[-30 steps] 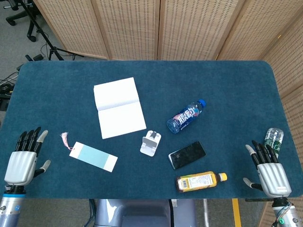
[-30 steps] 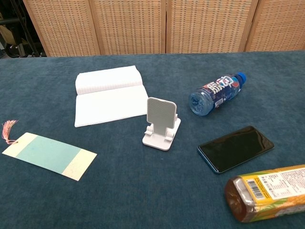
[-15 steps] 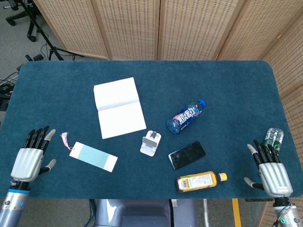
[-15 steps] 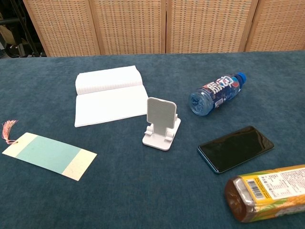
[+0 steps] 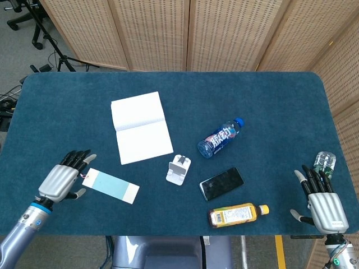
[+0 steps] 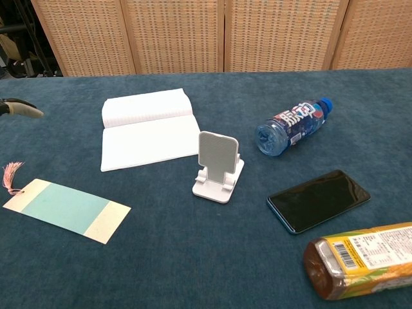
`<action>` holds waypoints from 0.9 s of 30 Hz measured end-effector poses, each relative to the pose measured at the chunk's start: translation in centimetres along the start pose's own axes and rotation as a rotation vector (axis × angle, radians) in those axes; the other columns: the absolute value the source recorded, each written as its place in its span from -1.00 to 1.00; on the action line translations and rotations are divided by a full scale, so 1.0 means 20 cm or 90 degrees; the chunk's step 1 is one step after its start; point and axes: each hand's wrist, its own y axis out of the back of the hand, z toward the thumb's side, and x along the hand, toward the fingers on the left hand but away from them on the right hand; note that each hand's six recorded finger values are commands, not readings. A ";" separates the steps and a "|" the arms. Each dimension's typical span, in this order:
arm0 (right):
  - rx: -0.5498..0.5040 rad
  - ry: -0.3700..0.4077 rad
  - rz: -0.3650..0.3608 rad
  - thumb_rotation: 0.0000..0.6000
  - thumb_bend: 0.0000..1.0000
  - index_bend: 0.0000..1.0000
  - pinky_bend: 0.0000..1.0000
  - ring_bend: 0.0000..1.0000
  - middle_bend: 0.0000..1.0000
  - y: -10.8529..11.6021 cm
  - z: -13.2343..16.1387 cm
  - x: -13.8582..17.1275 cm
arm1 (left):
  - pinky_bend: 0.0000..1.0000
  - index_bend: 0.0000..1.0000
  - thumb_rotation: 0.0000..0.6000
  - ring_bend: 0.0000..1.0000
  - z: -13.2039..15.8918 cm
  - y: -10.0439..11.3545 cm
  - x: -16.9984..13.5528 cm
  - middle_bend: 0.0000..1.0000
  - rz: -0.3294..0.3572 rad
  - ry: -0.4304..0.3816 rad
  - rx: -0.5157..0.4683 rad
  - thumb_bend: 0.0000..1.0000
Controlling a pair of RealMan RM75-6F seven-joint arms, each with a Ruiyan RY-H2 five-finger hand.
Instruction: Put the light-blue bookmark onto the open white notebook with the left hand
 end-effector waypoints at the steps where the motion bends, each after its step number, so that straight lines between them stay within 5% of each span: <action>1: 0.000 0.000 0.000 1.00 -1.00 -1.00 -1.00 -1.00 -1.00 0.00 0.00 0.00 | -1.00 -0.85 1.00 -1.00 0.01 0.00 0.01 -1.00 -0.009 -0.006 0.004 -0.52; 12: -0.007 -0.001 -0.002 1.00 -1.00 -1.00 -1.00 -1.00 -1.00 0.01 -0.01 0.00 | -1.00 -0.65 1.00 -1.00 0.14 -0.08 0.10 -1.00 -0.087 -0.063 0.072 -0.51; 27: -0.014 -0.005 -0.002 1.00 -1.00 -1.00 -1.00 -1.00 -1.00 0.01 -0.02 -0.01 | -1.00 -0.58 1.00 -1.00 0.17 -0.15 0.17 -1.00 -0.086 -0.038 0.114 -0.51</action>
